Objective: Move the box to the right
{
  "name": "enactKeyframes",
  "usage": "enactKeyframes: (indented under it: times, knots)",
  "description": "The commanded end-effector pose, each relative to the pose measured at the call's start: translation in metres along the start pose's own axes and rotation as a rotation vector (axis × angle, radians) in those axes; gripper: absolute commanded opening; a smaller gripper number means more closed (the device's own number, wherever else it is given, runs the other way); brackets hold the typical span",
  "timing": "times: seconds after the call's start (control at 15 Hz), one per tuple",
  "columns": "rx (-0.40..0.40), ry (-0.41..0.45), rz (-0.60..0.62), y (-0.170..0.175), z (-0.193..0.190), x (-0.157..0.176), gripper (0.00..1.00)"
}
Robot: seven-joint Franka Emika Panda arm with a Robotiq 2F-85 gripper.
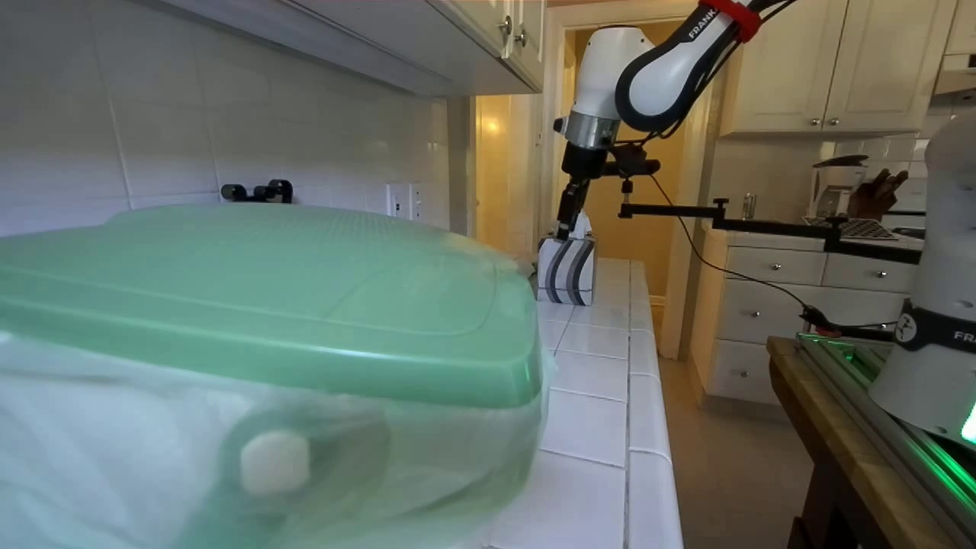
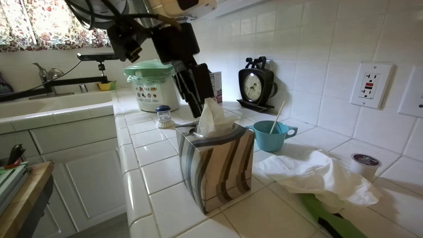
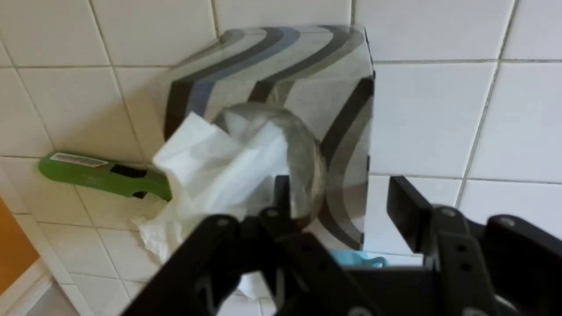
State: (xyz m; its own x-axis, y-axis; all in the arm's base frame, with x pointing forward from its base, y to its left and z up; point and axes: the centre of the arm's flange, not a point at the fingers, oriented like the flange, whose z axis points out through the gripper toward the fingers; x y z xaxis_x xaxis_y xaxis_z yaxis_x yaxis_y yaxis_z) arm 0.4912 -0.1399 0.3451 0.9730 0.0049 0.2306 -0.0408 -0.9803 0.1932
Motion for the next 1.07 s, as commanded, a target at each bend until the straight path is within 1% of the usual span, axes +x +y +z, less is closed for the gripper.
enactKeyframes:
  times: [0.0, 0.07, 0.13, 0.27, 0.4, 0.6, 0.67, 0.73, 0.87, 0.93, 1.0]
  knots:
    - [-0.007, -0.012, -0.034, 0.003, -0.026, 0.006, 0.93]
    - [0.007, -0.013, -0.039, 0.001, -0.037, 0.006, 0.99]
    - [0.016, -0.016, -0.037, -0.003, -0.047, 0.007, 1.0]
    - [0.08, -0.034, -0.024, -0.02, -0.068, 0.009, 1.0]
    - [0.14, -0.043, -0.017, -0.049, -0.087, 0.015, 1.0]
    - [0.203, -0.046, -0.033, -0.094, -0.112, 0.027, 1.0]
    - [0.213, -0.059, -0.027, -0.105, -0.117, 0.03, 1.0]
    - [0.242, -0.078, -0.03, -0.114, -0.12, 0.031, 1.0]
    - [0.279, -0.133, -0.027, -0.126, -0.122, 0.03, 1.0]
    - [0.26, -0.171, -0.006, -0.129, -0.121, 0.029, 1.0]
    - [0.246, -0.117, -0.043, -0.128, -0.119, 0.022, 1.0]
